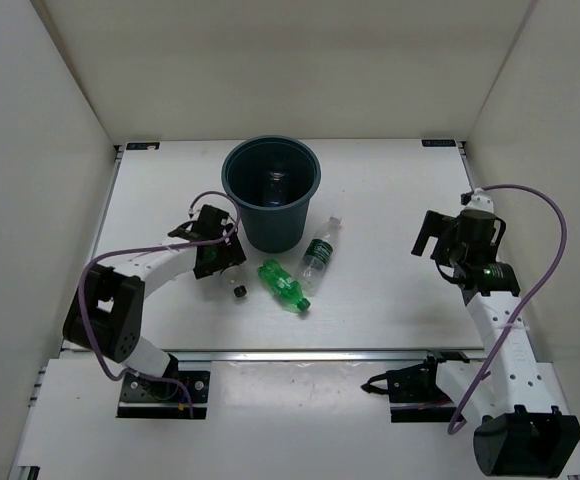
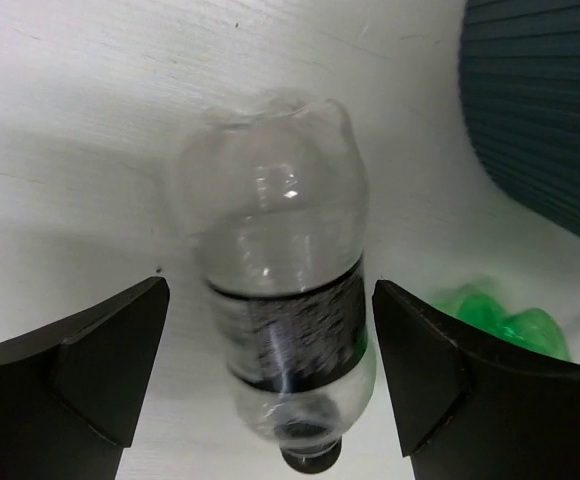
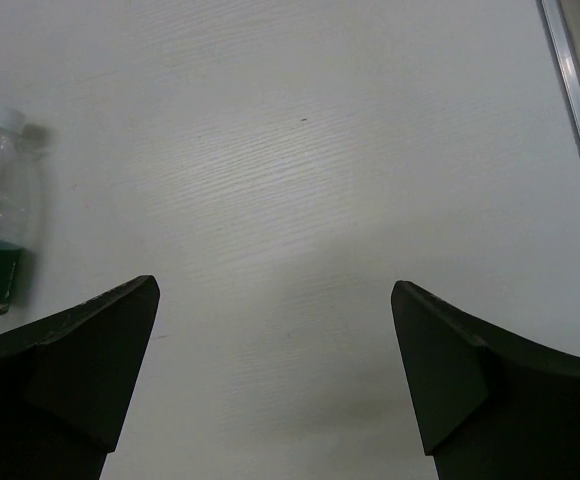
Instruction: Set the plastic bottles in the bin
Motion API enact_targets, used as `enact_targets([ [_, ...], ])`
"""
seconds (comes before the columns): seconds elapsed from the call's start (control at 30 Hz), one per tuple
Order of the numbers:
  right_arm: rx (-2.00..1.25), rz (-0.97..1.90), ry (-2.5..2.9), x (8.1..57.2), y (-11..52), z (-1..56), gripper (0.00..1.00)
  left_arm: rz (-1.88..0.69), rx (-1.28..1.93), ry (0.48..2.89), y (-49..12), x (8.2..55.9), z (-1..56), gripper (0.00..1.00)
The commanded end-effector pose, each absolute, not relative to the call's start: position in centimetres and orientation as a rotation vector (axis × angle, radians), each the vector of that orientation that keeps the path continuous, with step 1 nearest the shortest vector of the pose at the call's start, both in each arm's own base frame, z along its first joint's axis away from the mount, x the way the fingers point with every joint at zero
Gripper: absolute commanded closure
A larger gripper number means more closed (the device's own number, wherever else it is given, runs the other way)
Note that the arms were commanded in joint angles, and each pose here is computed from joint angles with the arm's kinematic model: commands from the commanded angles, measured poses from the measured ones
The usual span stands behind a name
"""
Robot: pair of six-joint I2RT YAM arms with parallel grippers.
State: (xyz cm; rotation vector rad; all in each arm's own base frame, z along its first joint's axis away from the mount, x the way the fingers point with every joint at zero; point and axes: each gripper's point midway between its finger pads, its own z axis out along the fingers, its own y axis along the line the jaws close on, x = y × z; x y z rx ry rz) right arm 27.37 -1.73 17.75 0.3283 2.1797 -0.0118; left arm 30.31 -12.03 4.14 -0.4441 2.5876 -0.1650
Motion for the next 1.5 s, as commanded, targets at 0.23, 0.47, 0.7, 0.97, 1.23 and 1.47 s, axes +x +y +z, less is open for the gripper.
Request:
enact_targets([
  [0.23, 0.284, -0.025, 2.132, 27.7, -1.6, 19.0, 0.01, -0.100, -0.571, 2.515, -9.4, 29.6, 5.2, 0.44],
  [0.47, 0.198, 0.058, 2.167, 27.3, 1.1, 17.5, 0.01, -0.106, -0.538, 2.069, -5.9, 32.4, 22.9, 0.47],
  [0.7, 0.117, 0.178, 2.211, 27.7, 4.8, 15.8, 0.01, -0.242, -0.339, 1.722, -12.1, 38.5, 37.4, 0.46],
  [0.97, 0.053, 0.281, 2.227, 28.3, 8.5, 15.9, 0.01, -0.266, -0.270, 1.686, -18.2, 46.2, 38.4, 0.21],
  [1.23, 0.039, 0.340, 2.226, 29.2, 10.9, 16.2, 0.01, -0.219, -0.225, 1.735, -18.8, 45.7, 38.3, 0.01],
  [1.47, 0.014, 0.418, 2.264, 30.8, 15.6, 15.5, 0.01, -0.091, -0.402, 1.894, -10.3, 37.6, 32.3, 0.01],
])
